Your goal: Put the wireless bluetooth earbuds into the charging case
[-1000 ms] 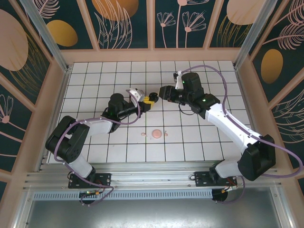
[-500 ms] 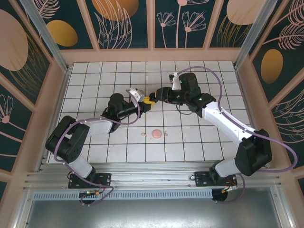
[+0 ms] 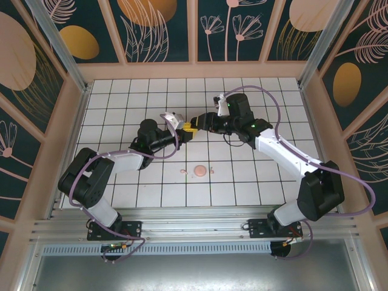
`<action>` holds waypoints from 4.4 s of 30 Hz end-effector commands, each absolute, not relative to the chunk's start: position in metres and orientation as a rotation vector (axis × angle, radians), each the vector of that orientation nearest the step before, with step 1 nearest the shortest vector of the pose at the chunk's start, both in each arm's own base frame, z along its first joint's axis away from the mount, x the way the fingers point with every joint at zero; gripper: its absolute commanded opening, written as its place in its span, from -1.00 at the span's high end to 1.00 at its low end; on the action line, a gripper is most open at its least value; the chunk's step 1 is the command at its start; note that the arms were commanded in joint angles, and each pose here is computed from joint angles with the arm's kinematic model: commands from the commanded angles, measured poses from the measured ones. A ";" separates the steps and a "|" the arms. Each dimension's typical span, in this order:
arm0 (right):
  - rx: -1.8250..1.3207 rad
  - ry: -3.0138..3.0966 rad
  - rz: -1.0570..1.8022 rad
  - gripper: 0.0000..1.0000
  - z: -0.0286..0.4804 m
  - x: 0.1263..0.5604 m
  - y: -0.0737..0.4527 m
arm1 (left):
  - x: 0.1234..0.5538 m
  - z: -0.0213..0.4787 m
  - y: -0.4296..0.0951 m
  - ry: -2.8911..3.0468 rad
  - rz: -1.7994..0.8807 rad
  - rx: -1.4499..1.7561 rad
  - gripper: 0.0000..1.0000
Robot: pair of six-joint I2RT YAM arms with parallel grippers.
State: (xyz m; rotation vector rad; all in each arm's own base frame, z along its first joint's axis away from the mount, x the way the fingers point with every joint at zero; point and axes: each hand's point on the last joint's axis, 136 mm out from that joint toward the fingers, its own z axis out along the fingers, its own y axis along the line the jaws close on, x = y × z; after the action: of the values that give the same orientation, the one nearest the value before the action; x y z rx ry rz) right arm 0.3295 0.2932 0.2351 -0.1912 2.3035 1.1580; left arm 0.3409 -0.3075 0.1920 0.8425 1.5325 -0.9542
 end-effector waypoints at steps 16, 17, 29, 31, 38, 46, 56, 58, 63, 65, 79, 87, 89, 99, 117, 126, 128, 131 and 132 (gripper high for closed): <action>-0.266 2.290 1.221 0.33 0.236 0.321 0.307 | 0.337 0.206 -0.310 1.482 -0.971 0.844 0.90; -0.265 2.289 1.222 0.33 0.237 0.321 0.307 | 0.337 0.206 -0.310 1.483 -0.972 0.843 0.90; -0.277 2.275 1.239 0.36 0.240 0.322 0.314 | 0.336 0.205 -0.310 1.485 -0.975 0.842 0.91; -0.278 2.272 1.240 0.36 0.241 0.321 0.315 | 0.337 0.205 -0.310 1.485 -0.974 0.842 0.91; -0.245 2.271 1.204 0.33 0.241 0.327 0.311 | 0.336 0.205 -0.310 1.486 -0.979 0.842 0.91; -0.236 2.255 1.217 0.31 0.244 0.329 0.312 | 0.335 0.205 -0.310 1.485 -0.982 0.844 0.90; -0.216 2.244 1.181 0.24 0.250 0.332 0.306 | 0.334 0.205 -0.310 1.487 -0.984 0.844 0.90; -0.211 2.237 1.173 0.22 0.252 0.332 0.304 | 0.334 0.204 -0.310 1.489 -0.988 0.845 0.90; -0.208 2.223 1.162 0.21 0.257 0.333 0.301 | 0.334 0.204 -0.310 1.490 -0.990 0.843 0.90; -0.211 2.216 1.157 0.20 0.260 0.333 0.300 | 0.334 0.204 -0.310 1.489 -0.989 0.842 0.90; -0.228 2.227 1.188 0.17 0.259 0.320 0.290 | 0.335 0.205 -0.310 1.487 -0.991 0.841 0.90; -0.229 2.259 1.204 0.28 0.247 0.319 0.293 | 0.335 0.207 -0.311 1.481 -0.991 0.845 0.91; -0.227 2.272 1.203 0.31 0.243 0.318 0.293 | 0.335 0.207 -0.311 1.483 -0.991 0.843 0.91; -0.215 2.298 1.207 0.38 0.233 0.314 0.292 | 0.335 0.206 -0.311 1.486 -0.990 0.842 0.91; -0.230 2.277 1.239 0.51 0.235 0.320 0.299 | 0.335 0.207 -0.311 1.486 -0.994 0.841 0.91; -0.246 2.257 1.251 0.53 0.238 0.325 0.305 | 0.334 0.207 -0.311 1.484 -0.998 0.844 0.91; -0.249 2.257 1.256 0.54 0.238 0.325 0.307 | 0.334 0.207 -0.311 1.482 -0.997 0.845 0.91; -0.256 2.252 1.259 0.55 0.241 0.326 0.309 | 0.334 0.208 -0.311 1.482 -0.996 0.845 0.91; -0.258 2.249 1.259 0.55 0.241 0.326 0.309 | 0.334 0.208 -0.311 1.482 -0.997 0.845 0.91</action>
State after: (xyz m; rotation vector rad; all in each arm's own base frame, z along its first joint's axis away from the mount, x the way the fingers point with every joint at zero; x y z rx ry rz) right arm 0.3202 0.2996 0.2263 -0.2241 2.3052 1.2239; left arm 0.3442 -0.3051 0.1913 0.8105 1.5548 -0.9603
